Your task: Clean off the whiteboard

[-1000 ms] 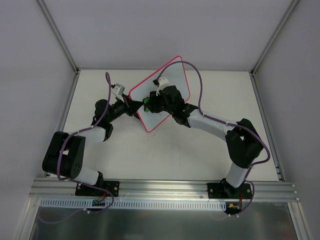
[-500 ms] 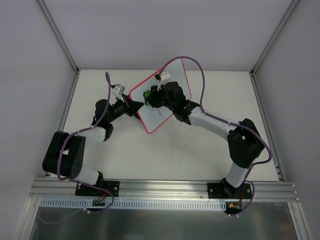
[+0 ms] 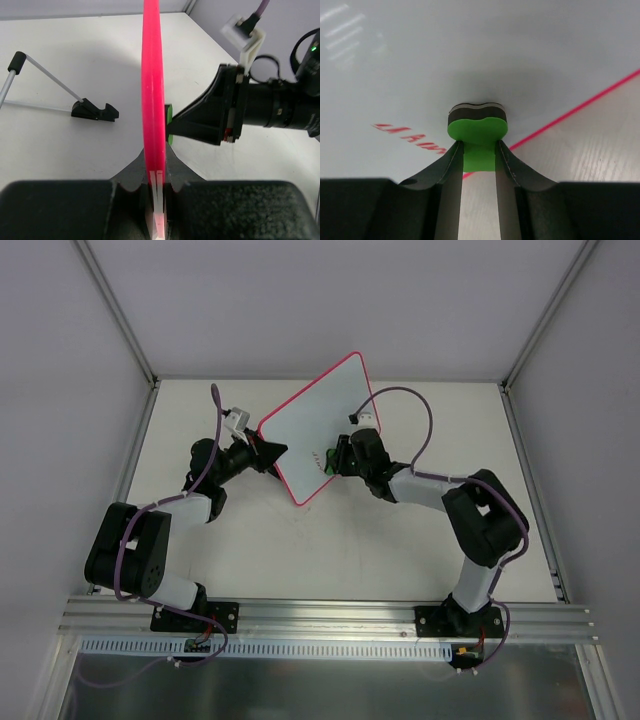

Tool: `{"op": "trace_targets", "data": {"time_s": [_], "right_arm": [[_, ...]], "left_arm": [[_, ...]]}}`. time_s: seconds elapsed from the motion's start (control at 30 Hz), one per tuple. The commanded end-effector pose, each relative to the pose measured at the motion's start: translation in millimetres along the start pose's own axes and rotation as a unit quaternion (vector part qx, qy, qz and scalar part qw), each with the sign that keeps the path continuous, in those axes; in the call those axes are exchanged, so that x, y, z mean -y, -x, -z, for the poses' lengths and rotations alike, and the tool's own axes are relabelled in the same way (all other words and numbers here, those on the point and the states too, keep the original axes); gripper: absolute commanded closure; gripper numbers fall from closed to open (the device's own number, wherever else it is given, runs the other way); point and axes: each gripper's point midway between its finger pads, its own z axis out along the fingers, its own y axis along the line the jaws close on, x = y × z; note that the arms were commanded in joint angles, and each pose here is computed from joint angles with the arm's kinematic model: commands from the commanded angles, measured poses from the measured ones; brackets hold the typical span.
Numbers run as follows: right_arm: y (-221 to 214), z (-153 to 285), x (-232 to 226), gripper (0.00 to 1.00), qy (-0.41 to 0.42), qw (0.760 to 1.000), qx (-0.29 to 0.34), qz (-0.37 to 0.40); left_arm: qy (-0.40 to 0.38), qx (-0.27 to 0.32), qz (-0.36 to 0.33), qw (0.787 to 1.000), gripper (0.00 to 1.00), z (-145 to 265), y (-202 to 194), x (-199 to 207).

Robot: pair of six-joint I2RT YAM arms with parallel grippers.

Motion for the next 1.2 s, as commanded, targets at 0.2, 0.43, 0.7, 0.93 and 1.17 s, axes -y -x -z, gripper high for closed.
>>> {"op": "trace_targets", "data": {"time_s": [0.2, 0.43, 0.7, 0.93, 1.17], "right_arm": [[5, -8, -22, 1.00, 0.018, 1.000, 0.014, -0.011], [84, 12, -108, 1.00, 0.119, 0.989, 0.091, 0.007], [127, 26, -145, 1.00, 0.158, 0.977, 0.140, 0.015], [82, 8, -106, 1.00, 0.111, 0.989, 0.099, -0.006], [0, -9, -38, 1.00, 0.039, 0.997, 0.025, -0.067]], "left_arm": [[-0.129, -0.029, -0.013, 0.991, 1.00, -1, -8, 58], [-0.130, -0.029, -0.012, 0.991, 1.00, -2, -8, 58], [-0.127, -0.030, -0.010, 0.991, 1.00, -1, -10, 58], [-0.120, -0.025, -0.012, 0.992, 1.00, -2, -7, 56], [-0.122, -0.027, -0.011, 0.992, 1.00, -3, -7, 56]]}}
